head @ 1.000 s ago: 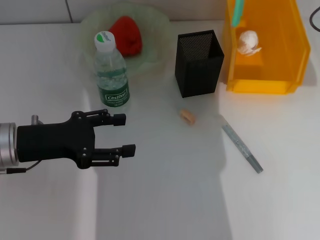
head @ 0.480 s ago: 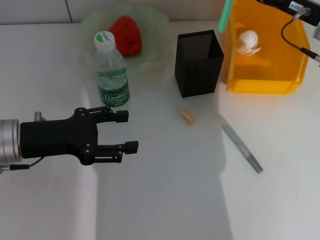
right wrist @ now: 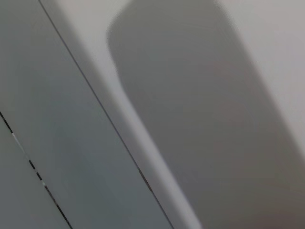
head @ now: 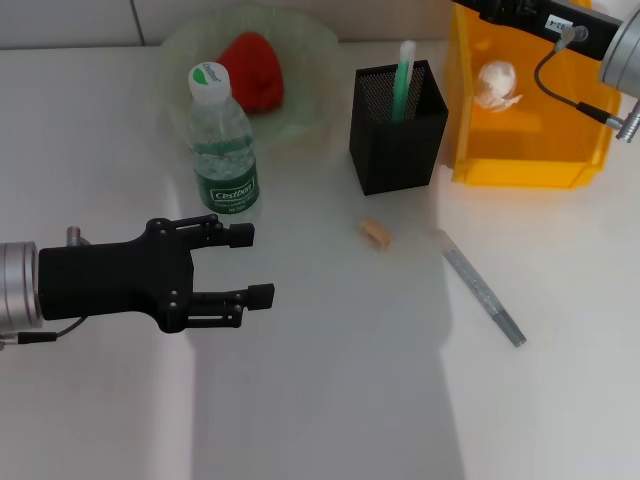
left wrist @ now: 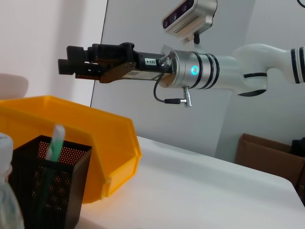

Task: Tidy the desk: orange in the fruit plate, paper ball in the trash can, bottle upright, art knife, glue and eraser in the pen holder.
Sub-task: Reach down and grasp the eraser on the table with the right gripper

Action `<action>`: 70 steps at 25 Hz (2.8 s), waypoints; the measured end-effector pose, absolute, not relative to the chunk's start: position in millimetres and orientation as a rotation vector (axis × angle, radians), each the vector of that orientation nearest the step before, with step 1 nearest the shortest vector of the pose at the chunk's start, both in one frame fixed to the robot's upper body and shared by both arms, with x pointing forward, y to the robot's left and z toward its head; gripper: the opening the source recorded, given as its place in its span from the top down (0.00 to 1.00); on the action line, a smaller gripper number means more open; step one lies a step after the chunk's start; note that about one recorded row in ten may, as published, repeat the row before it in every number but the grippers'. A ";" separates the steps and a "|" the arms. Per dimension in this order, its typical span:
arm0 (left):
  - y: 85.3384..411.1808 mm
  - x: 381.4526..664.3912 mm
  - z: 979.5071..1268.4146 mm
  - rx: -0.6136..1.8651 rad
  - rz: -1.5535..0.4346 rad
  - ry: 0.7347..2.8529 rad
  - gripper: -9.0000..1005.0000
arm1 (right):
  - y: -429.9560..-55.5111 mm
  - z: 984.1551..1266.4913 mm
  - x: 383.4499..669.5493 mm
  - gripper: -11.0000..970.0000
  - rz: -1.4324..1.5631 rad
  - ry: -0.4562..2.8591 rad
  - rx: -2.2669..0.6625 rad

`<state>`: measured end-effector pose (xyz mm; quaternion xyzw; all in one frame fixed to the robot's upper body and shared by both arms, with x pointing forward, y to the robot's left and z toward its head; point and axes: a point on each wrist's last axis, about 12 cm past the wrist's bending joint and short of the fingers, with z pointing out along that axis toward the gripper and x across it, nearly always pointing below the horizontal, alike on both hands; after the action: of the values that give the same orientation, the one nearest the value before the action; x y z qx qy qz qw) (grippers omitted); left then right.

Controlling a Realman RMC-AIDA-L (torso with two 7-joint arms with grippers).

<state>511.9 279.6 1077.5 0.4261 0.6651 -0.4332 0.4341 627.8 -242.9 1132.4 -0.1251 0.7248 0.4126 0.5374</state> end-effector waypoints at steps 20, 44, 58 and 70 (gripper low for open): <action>279.3 505.2 1075.1 1.061 -1.097 1.643 0.20 | -263.7 1211.0 591.1 0.39 1.091 1.782 -0.732; 279.6 501.7 1075.1 1.072 -1.113 1.637 0.20 | -139.0 1167.2 620.9 0.43 0.333 2.520 -1.322; 277.3 503.3 1075.7 1.075 -1.113 1.631 0.20 | -109.0 1128.4 627.7 0.46 0.361 2.472 -1.291; 275.9 503.5 1074.8 1.079 -1.099 1.617 0.20 | -110.4 1117.8 628.4 0.62 0.359 2.489 -1.250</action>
<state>503.5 275.9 1074.8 0.4342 0.6506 -0.4422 0.4389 628.4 -110.4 1117.8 -0.4388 0.8741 0.1262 0.1658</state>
